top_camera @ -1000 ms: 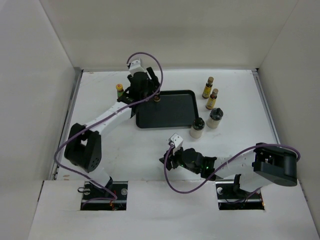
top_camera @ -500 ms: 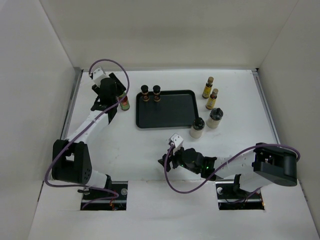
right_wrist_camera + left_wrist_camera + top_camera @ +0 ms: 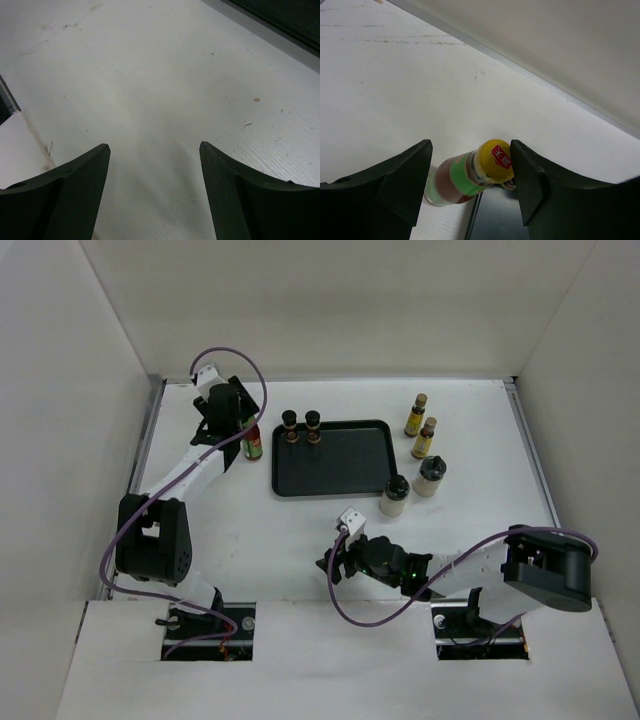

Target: Organize the condiment bottles

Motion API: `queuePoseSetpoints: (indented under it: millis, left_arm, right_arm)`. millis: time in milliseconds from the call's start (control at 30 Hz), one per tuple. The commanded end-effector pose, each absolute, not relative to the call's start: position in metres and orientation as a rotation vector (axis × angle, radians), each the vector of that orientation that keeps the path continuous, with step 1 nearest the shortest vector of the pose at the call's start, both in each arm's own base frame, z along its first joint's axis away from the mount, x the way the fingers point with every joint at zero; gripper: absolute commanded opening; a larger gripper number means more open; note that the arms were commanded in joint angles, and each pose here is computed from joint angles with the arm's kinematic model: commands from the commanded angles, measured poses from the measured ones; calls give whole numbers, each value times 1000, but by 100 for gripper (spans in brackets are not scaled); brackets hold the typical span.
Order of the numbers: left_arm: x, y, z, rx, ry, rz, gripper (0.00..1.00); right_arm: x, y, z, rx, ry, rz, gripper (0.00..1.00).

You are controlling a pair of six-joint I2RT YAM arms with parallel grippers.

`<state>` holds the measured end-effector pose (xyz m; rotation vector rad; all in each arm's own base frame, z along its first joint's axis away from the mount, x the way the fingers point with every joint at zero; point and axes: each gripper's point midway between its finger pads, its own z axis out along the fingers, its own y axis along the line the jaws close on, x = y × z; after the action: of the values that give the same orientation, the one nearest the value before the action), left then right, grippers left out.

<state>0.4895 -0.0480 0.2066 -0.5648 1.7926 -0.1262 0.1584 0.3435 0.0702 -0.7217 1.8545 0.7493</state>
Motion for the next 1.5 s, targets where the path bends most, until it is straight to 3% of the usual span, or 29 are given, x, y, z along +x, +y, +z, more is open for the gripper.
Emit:
queuePoseSetpoints:
  millis: [0, 633, 900, 1067, 1467]
  left_arm:
    - [487, -53, 209, -526, 1806, -102, 61]
    - [453, -53, 213, -541, 1751, -87, 58]
    - [452, -57, 225, -531, 1727, -108, 67]
    - [460, -63, 229, -509, 1729, -112, 67]
    - [491, -70, 216, -445, 1783, -43, 55]
  right_arm:
    - [163, 356, 91, -690, 1791, 805, 79]
    - [165, 353, 90, -681, 1799, 797, 79]
    - [165, 355, 87, -691, 1807, 796, 79]
    - [165, 356, 86, -694, 1808, 795, 79]
    - [165, 354, 87, -691, 1807, 793, 79]
